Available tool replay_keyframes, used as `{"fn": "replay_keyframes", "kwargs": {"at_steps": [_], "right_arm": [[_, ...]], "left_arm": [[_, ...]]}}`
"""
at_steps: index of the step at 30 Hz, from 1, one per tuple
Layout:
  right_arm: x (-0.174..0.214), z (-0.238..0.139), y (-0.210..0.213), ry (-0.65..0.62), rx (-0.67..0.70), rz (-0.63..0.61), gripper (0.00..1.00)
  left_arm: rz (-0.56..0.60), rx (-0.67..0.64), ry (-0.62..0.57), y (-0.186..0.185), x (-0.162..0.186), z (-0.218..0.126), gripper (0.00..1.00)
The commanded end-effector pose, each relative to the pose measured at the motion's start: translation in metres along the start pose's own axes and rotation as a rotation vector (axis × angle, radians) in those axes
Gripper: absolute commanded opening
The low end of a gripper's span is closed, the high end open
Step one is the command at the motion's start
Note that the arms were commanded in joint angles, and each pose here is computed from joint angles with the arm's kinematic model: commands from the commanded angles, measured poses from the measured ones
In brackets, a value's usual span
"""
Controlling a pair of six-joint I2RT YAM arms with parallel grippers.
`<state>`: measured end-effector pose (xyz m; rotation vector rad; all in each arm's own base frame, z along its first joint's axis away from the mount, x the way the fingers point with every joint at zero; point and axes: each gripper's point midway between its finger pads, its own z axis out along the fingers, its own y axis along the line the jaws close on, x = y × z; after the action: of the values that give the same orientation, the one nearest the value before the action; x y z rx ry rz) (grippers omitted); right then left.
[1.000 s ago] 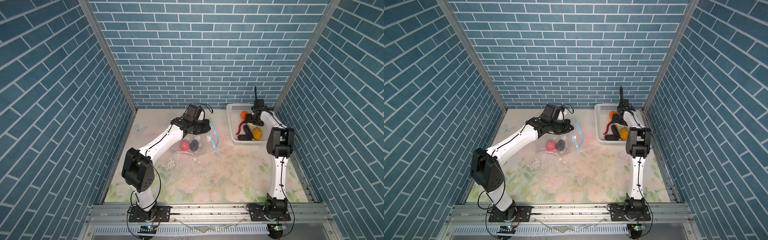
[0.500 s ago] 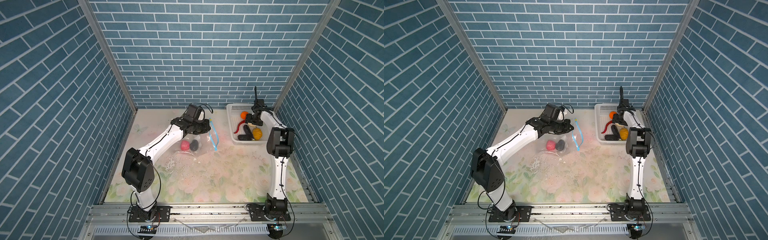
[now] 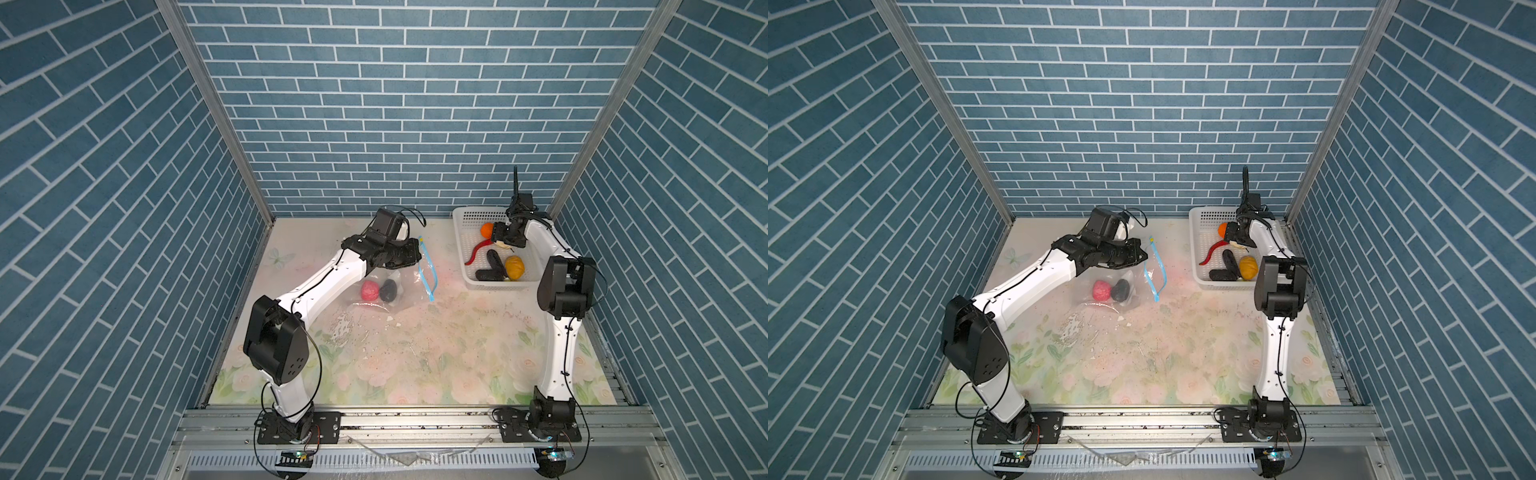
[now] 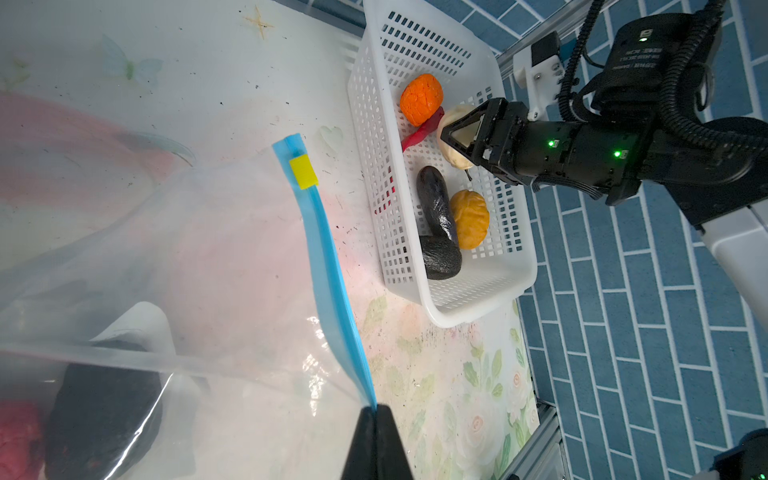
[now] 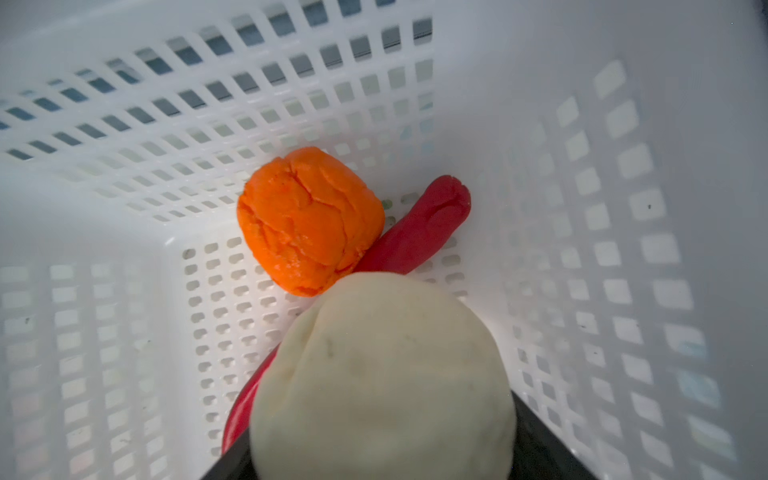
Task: Place the food in the zip-top bag and seal the zipper
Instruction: 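Lift the white pear with the right gripper and carry it over the bag mouth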
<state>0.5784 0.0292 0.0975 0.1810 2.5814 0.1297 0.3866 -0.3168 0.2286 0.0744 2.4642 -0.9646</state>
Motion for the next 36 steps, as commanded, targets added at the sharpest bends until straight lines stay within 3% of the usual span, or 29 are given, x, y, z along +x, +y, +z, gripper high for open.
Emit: {"fn": "replay_keyframes", "kwargs": {"at_steps": [1, 17, 25, 36], "right_arm": [[-0.003, -0.022, 0.009, -0.02, -0.049, 0.038, 0.66], [0.016, -0.104, 0.048, -0.092, -0.218, 0.109, 0.65], [0.052, -0.139, 0.082, -0.088, -0.336, 0.103, 0.65], [0.11, -0.158, 0.138, 0.003, -0.522, 0.074, 0.65]], "left_arm": [[0.003, 0.003, 0.006, 0.005, 0.001, 0.003, 0.0], [-0.002, 0.03, -0.022, -0.004, -0.008, 0.0, 0.0], [-0.005, 0.034, -0.024, -0.004, -0.005, -0.001, 0.0], [-0.005, 0.034, -0.021, -0.003, -0.003, -0.001, 0.0]]}}
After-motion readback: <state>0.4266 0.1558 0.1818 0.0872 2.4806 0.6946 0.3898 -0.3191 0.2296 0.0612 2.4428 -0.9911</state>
